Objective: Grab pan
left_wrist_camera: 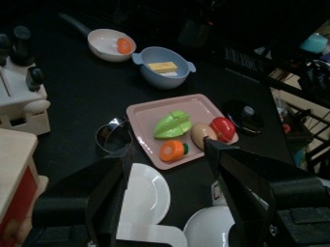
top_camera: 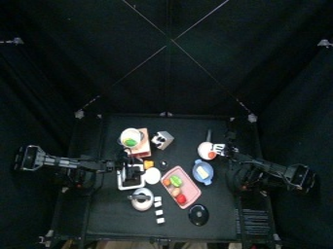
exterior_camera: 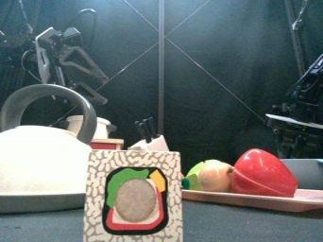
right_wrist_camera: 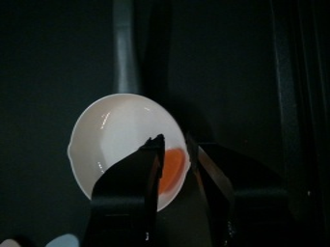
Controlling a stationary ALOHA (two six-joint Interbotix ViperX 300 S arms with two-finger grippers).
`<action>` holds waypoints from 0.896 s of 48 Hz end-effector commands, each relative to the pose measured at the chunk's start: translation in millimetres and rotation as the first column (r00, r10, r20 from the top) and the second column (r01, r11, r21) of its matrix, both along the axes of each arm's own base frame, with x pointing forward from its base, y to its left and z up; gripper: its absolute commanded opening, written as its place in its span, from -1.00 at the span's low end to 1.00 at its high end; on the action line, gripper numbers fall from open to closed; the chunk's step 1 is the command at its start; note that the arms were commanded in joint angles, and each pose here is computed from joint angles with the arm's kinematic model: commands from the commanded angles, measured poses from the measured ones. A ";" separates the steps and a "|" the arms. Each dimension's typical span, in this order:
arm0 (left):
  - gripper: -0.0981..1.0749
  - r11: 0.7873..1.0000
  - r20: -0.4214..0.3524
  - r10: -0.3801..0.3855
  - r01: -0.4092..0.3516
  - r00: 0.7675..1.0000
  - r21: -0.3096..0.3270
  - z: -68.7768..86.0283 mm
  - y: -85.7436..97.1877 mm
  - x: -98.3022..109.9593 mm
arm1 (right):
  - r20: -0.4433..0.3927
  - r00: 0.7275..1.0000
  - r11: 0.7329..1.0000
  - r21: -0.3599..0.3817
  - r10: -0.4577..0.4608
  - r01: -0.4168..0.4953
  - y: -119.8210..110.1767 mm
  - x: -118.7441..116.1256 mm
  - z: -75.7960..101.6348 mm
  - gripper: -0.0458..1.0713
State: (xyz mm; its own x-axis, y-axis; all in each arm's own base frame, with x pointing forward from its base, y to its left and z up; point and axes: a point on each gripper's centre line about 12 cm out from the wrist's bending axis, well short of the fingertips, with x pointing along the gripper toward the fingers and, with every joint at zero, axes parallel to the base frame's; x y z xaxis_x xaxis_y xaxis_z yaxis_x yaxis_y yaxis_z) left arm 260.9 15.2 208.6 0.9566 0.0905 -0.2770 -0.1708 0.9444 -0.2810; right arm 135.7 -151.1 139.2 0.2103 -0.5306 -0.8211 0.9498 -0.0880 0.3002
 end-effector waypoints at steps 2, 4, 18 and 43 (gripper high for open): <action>0.77 1.000 0.017 0.002 -0.002 1.000 0.001 4.8 0.6 2.2 | -0.001 1.000 1.000 -0.003 0.009 -0.009 -2.6 2.6 -0.4 0.30; 0.77 1.000 0.017 0.002 -0.002 1.000 0.001 4.8 0.6 2.2 | -0.006 1.000 1.000 0.001 0.009 -0.009 -2.6 2.6 -1.7 0.30; 0.77 1.000 0.018 0.002 -0.002 1.000 0.001 5.3 0.6 2.5 | -0.022 1.000 1.000 0.020 0.021 -0.020 -4.2 5.5 -9.1 0.30; 0.77 1.000 0.015 0.004 -0.004 1.000 0.001 4.2 1.0 1.9 | -0.070 0.997 0.998 0.061 0.027 -0.023 -10.2 7.1 -25.9 0.26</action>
